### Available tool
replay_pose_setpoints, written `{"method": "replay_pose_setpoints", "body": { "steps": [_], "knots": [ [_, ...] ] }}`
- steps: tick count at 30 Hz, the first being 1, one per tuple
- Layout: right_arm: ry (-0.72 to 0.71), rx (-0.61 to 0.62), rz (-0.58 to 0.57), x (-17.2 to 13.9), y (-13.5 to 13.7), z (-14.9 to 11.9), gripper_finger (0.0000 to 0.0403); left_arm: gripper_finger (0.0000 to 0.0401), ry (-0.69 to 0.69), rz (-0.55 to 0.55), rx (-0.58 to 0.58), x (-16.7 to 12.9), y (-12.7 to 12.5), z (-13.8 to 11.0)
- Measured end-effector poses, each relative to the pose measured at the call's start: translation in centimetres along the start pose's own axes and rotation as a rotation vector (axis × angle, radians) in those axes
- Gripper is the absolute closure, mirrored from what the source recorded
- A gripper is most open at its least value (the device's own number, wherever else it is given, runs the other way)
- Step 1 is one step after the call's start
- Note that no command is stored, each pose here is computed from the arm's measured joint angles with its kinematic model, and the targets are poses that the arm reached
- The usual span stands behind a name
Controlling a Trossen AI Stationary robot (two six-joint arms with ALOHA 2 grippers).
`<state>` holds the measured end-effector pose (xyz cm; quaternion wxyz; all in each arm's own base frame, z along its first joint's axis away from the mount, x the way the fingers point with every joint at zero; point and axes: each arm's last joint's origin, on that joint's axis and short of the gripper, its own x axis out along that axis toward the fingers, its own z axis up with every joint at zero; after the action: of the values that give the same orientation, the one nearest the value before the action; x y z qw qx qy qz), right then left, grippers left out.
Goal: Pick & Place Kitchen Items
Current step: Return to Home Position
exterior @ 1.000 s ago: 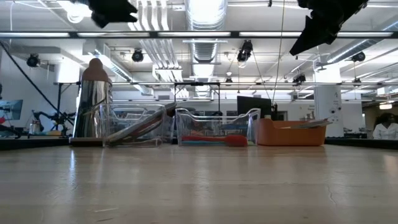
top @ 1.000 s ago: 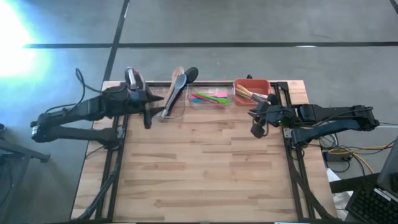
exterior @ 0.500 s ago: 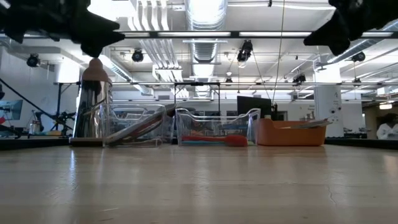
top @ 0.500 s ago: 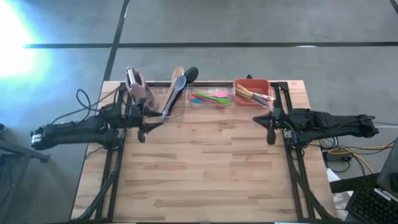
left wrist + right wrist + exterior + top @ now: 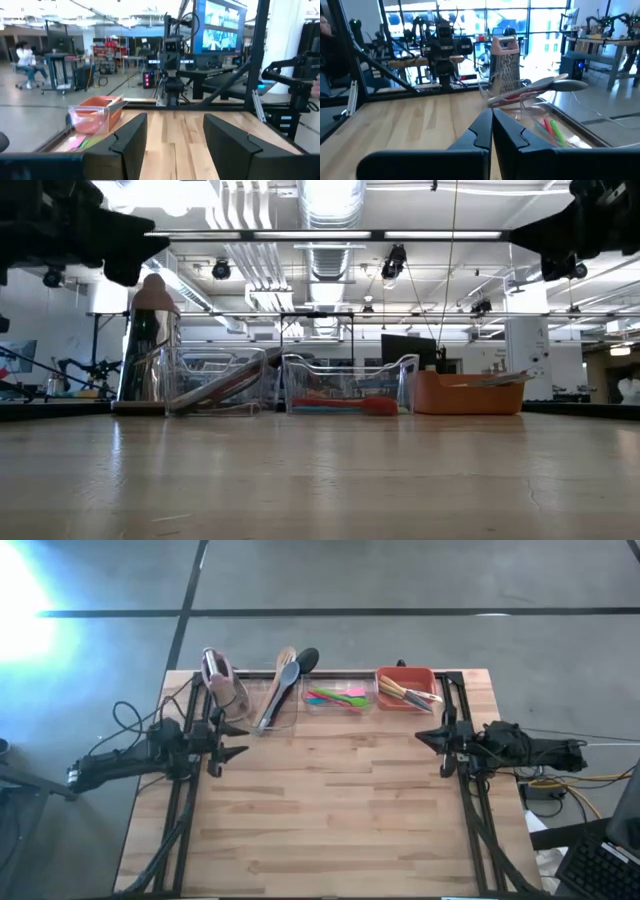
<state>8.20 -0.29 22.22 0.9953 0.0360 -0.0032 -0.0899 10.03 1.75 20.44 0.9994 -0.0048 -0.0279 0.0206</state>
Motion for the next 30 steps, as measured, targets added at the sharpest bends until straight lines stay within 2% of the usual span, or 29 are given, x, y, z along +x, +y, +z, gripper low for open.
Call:
{"method": "replay_pose_setpoints", "body": {
  "steps": [7, 12, 19, 30],
  "knots": [
    [0.000, -0.002, -0.004, 0.2, -0.1, -1.7, 0.0394, 0.0204, -0.060, 0.013, 0.040, -0.6, 0.0, -2.3],
    [0.023, -0.003, -0.016, 0.4, -0.1, -2.0, 0.0394, 0.0204, 0.016, 0.044, 0.015, -0.6, 0.1, -3.4],
    [0.036, -0.036, -0.021, 0.5, -0.1, -2.1, 0.0394, 0.0204, 0.050, 0.052, -0.039, -0.5, 0.1, -3.7],
    [0.040, -0.030, -0.022, 0.5, -0.1, -2.1, 0.0394, 0.0204, 0.059, 0.057, -0.044, -0.4, 0.2, -3.8]
  ]
}}
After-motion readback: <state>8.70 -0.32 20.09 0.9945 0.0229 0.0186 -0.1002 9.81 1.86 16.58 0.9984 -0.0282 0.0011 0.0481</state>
